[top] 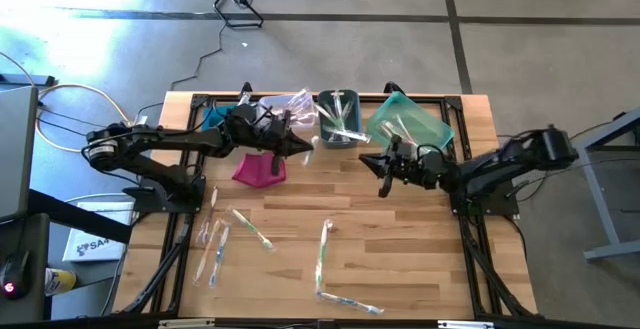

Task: Pick & Place Toothbrushes
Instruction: Put the green toothbrush into the dark blue bin

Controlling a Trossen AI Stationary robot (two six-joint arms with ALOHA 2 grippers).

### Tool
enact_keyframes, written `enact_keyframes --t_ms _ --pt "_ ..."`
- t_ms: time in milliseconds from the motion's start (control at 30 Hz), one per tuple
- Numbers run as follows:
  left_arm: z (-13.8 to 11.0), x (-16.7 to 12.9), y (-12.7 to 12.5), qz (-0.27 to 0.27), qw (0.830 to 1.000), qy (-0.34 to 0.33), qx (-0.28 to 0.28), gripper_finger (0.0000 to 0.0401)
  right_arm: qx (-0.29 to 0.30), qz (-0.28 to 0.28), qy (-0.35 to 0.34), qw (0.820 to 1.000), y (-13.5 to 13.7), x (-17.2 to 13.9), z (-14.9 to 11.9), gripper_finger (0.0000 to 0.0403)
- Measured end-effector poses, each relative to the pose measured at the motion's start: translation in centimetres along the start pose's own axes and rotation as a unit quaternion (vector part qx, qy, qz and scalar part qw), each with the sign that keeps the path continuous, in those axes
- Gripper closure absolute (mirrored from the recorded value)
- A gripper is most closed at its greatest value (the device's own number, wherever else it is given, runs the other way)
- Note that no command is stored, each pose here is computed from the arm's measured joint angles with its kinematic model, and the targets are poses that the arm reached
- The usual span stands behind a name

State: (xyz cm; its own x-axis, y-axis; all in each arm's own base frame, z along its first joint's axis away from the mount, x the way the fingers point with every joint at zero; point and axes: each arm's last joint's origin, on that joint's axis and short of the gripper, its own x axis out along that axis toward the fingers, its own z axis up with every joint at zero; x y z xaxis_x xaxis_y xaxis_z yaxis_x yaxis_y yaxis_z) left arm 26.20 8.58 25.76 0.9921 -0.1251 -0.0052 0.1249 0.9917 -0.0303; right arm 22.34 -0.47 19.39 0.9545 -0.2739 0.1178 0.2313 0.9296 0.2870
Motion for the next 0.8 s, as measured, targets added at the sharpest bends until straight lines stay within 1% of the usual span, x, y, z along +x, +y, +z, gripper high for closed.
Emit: enact_keyframes --t_ms 100,300,600,800 --pt "0.1 0.2 -0.5 -0.01 1.0 -0.006 0.005 0.0401 0.002 0.002 -0.008 1.0 -0.1 0.5 -0.8 0.0399" --pt "0.1 0.3 -0.6 -0.012 1.0 -0.007 0.006 0.0401 0.0 -0.015 0.008 1.0 -0.8 1.3 -2.4 0.0399" --pt "0.1 0.3 -0.6 -0.012 1.0 -0.006 0.006 0.0401 -0.003 -0.011 0.002 1.0 0.1 4.8 -2.5 0.0399" --pt "0.1 0.3 -0.6 -0.012 1.0 -0.003 0.004 0.0401 -0.013 -0.02 0.043 0.999 0.2 6.0 -3.2 0.0399"
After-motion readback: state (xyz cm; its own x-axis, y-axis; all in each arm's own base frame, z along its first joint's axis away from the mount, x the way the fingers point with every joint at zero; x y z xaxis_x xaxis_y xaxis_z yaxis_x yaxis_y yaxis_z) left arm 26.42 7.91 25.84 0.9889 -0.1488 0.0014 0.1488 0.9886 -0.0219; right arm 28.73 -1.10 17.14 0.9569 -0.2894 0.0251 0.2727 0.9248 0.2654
